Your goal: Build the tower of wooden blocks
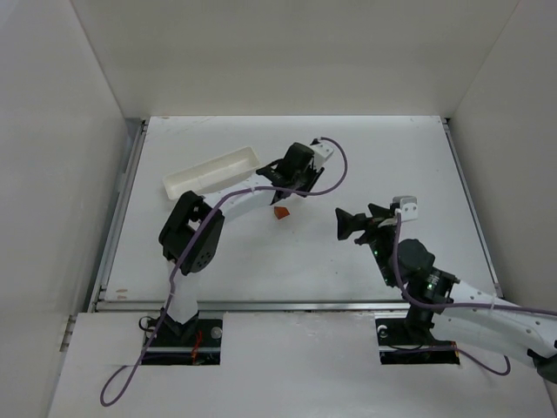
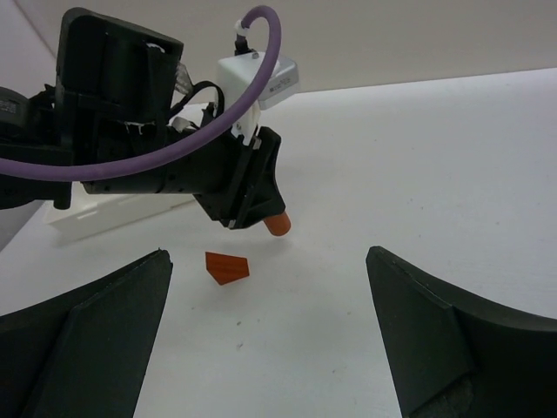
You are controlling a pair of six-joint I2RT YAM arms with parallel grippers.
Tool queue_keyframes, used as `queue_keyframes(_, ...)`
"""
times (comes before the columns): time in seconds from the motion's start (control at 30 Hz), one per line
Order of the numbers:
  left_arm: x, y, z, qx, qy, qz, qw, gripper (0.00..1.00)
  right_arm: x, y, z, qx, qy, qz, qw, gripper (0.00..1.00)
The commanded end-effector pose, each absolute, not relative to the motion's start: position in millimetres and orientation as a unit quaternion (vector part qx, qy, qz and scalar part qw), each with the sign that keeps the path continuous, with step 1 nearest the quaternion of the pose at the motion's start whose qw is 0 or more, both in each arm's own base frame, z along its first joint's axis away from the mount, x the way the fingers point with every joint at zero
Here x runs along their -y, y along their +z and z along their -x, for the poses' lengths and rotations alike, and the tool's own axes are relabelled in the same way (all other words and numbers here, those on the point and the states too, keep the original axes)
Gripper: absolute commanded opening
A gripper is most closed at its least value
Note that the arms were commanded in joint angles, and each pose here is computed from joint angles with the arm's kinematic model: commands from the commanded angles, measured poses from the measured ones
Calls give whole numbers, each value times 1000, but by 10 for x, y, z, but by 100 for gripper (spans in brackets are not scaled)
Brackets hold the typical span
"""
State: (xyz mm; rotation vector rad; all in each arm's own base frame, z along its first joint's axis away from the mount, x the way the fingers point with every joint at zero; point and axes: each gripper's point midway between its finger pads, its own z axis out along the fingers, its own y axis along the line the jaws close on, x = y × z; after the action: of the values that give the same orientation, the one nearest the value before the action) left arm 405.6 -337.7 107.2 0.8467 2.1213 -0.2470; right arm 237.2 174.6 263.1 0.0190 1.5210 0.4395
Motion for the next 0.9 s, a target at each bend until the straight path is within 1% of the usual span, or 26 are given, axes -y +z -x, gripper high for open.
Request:
queue_keyframes(0.0, 3507, 1361, -4156, -819, -132, -311, 464, 0, -1703, 2639, -2354, -685, 195, -18, 702, 99)
queue_keyframes(0.17, 3528, 1195, -4081, -831, -152, -294, 447, 0, -1687, 2665, -2345, -685, 195, -18, 702, 99)
queue_keyframes(0.33, 3513, 960, -3985, -837, -152, -296, 434, 0, -1641, 2668, -2332, -685, 192, -21, 702, 99)
queue_keyframes(0.87, 3547, 877, -3915, -835, -132, -313, 433, 0, -1577, 2692, -2324, -686, 185, -28, 703, 99)
